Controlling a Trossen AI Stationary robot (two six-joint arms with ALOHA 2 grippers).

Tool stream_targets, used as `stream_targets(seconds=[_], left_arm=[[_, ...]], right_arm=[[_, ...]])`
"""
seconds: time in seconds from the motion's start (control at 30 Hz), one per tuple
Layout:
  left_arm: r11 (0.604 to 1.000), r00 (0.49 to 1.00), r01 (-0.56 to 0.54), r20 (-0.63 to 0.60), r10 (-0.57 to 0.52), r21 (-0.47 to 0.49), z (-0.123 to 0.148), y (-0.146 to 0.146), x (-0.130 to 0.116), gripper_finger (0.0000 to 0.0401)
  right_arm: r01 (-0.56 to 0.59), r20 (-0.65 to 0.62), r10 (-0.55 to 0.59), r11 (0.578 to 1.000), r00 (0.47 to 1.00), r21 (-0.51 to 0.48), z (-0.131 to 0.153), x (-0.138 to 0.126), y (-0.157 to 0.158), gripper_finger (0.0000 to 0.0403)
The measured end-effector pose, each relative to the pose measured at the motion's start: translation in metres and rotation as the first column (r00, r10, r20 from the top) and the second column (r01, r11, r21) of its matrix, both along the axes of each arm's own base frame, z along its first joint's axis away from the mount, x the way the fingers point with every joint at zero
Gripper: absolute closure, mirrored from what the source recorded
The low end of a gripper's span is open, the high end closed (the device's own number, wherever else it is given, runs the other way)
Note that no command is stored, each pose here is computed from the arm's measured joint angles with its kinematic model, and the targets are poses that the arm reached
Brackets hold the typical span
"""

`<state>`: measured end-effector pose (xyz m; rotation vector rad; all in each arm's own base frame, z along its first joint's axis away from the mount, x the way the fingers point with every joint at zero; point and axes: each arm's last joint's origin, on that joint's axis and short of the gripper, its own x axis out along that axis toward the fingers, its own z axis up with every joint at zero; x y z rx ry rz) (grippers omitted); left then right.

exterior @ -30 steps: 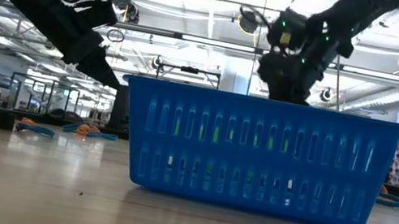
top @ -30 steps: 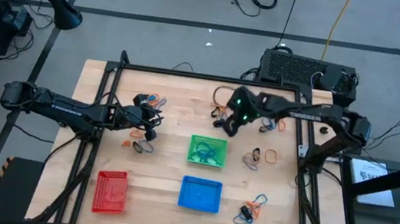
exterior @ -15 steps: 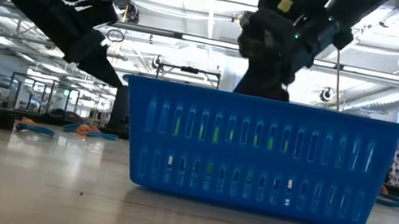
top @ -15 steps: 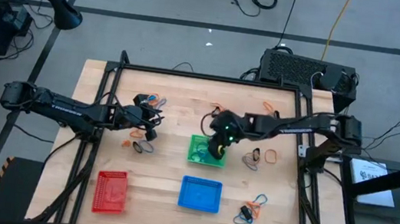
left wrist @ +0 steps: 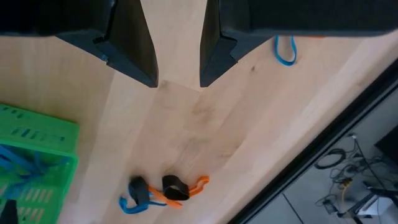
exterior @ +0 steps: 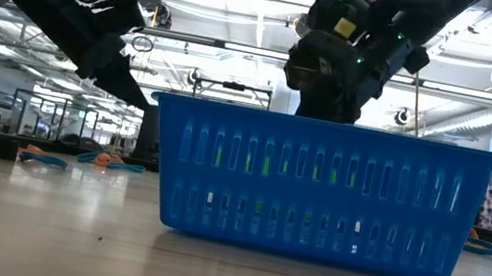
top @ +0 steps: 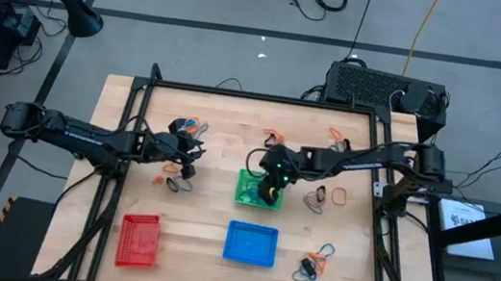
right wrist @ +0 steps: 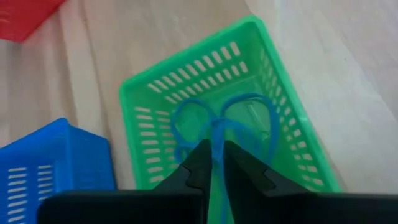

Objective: Sort rubber bands into baskets
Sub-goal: Put the blue rubberband into the green bin

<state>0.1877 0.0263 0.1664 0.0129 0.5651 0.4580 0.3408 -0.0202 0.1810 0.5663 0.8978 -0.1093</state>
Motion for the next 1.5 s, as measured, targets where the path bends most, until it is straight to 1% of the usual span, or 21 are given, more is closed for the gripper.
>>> stream_targets(seconds=[0.23, 0.33, 0.43, 0.57, 0.67, 0.83, 0.97, 1.17, 1.27, 1.33, 1.4, 1.5], left_arm=[[1.0, 1.0, 0.001, 0.001, -0.001, -0.001, 0.0, 0.0, 0.0, 0.0274], [1.0, 1.0, 0.002, 0.0, -0.002, -0.001, 0.0, 0.0, 0.0, 0.0274], [1.0, 1.0, 0.002, 0.001, -0.002, -0.001, 0.0, 0.0, 0.0, 0.0274], [1.0, 1.0, 0.002, 0.0, -0.002, -0.001, 0.0, 0.0, 0.0, 0.0274], [1.0, 1.0, 0.002, 0.001, -0.002, -0.001, 0.0, 0.0, 0.0, 0.0274], [1.0, 1.0, 0.002, 0.001, -0.002, -0.001, 0.0, 0.0, 0.0, 0.0274], [1.0, 1.0, 0.002, 0.001, -0.002, -0.001, 0.0, 0.0, 0.0, 0.0274], [1.0, 1.0, 0.002, 0.002, -0.002, -0.002, 0.0, 0.0, 0.0, 0.0274], [1.0, 1.0, 0.002, 0.004, -0.002, -0.002, 0.0, 0.0, 0.0, 0.0274], [1.0, 1.0, 0.001, 0.012, -0.001, -0.001, 0.001, 0.0, 0.001, 0.0274], [1.0, 1.0, 0.001, 0.015, -0.001, 0.0, 0.001, 0.0, 0.001, 0.0274], [1.0, 1.0, -0.001, 0.014, 0.001, 0.002, 0.001, 0.0, 0.001, 0.0274]], right_arm=[[-0.016, 0.0, 0.016, 1.0, 1.0, 0.005, 0.002, 0.0, 0.007, 0.0338], [-0.031, -0.01, 0.031, 0.999, 0.999, 0.01, 0.002, -0.002, 0.011, 0.0335], [-0.056, -0.038, 0.057, 0.998, 0.998, 0.024, 0.012, -0.001, 0.016, 0.0335], [-0.101, -0.162, 0.103, 0.995, 0.981, 0.017, 0.032, -0.002, 0.029, 0.0335], [-0.105, -0.246, 0.1, 0.995, 0.964, -0.005, 0.047, -0.004, 0.042, 0.0335], [-0.141, -0.358, 0.141, 0.99, 0.923, 0.025, 0.063, -0.015, 0.077, 0.0335], [-0.206, -0.456, 0.197, 0.978, 0.868, 0.032, 0.06, -0.032, 0.109, 0.0335], [-0.288, -0.503, 0.267, 0.957, 0.822, 0.038, 0.038, -0.057, 0.154, 0.0335], [-0.299, -0.478, 0.29, 0.952, 0.829, 0.059, 0.025, -0.066, 0.173, 0.0335], [-0.334, -0.449, 0.33, 0.94, 0.831, 0.072, 0.018, -0.072, 0.185, 0.0335], [-0.38, -0.394, 0.387, 0.92, 0.834, 0.099, 0.013, -0.075, 0.197, 0.0335], [-0.469, -0.324, 0.474, 0.878, 0.819, 0.098, 0.006, -0.082, 0.211, 0.0335]])
